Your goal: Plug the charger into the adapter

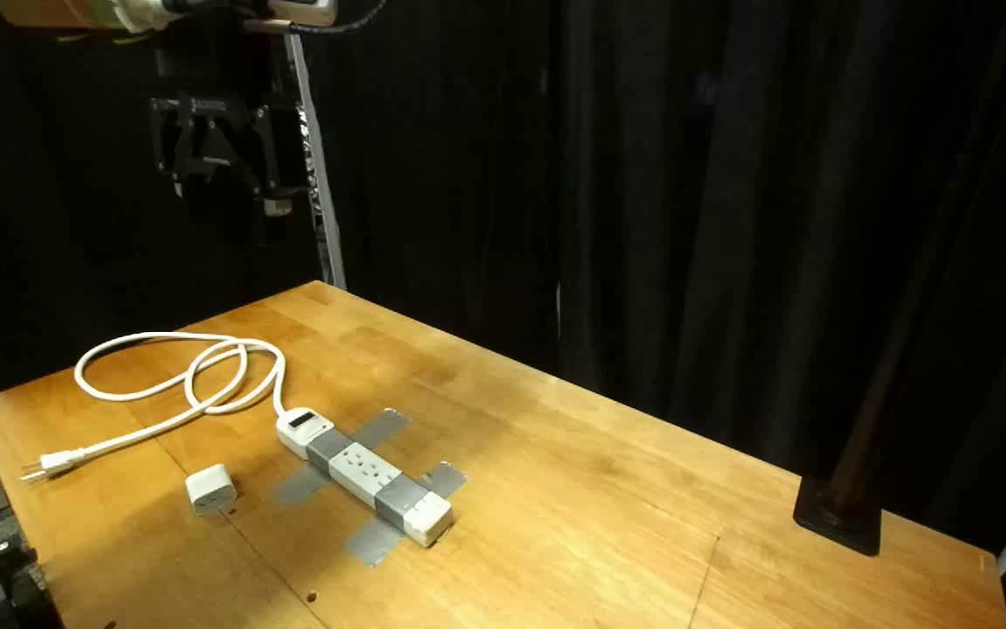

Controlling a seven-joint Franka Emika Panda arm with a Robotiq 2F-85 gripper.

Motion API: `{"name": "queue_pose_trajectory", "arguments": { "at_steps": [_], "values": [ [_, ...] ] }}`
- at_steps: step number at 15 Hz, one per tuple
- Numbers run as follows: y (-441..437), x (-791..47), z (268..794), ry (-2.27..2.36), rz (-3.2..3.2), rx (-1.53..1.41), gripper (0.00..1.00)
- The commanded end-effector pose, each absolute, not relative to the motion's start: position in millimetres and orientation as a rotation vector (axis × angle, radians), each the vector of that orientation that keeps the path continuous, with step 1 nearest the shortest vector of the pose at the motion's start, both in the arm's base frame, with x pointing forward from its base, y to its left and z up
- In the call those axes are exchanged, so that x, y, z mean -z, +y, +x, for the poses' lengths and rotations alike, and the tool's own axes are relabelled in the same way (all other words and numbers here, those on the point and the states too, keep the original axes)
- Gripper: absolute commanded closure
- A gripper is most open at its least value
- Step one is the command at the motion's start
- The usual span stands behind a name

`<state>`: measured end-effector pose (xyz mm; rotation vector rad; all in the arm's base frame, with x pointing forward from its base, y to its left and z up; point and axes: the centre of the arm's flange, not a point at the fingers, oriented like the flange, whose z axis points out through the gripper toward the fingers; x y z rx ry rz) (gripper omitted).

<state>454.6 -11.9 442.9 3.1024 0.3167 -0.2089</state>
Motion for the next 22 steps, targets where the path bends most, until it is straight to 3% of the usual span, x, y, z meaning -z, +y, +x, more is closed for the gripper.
{"name": "queue_pose_trajectory", "arguments": {
  "at_steps": [1,6,17,22],
  "values": [
    [-11.9,-444.4,455.4,0.317,3.102,0.203,0.00],
    [-12.2,-442.1,459.6,0.232,3.139,0.174,0.00],
    [-19.7,-272.1,445.5,-0.174,3.159,0.184,0.00],
    [-15.1,-222.9,437.6,-0.659,3.144,0.002,0.00]
  ]
}}
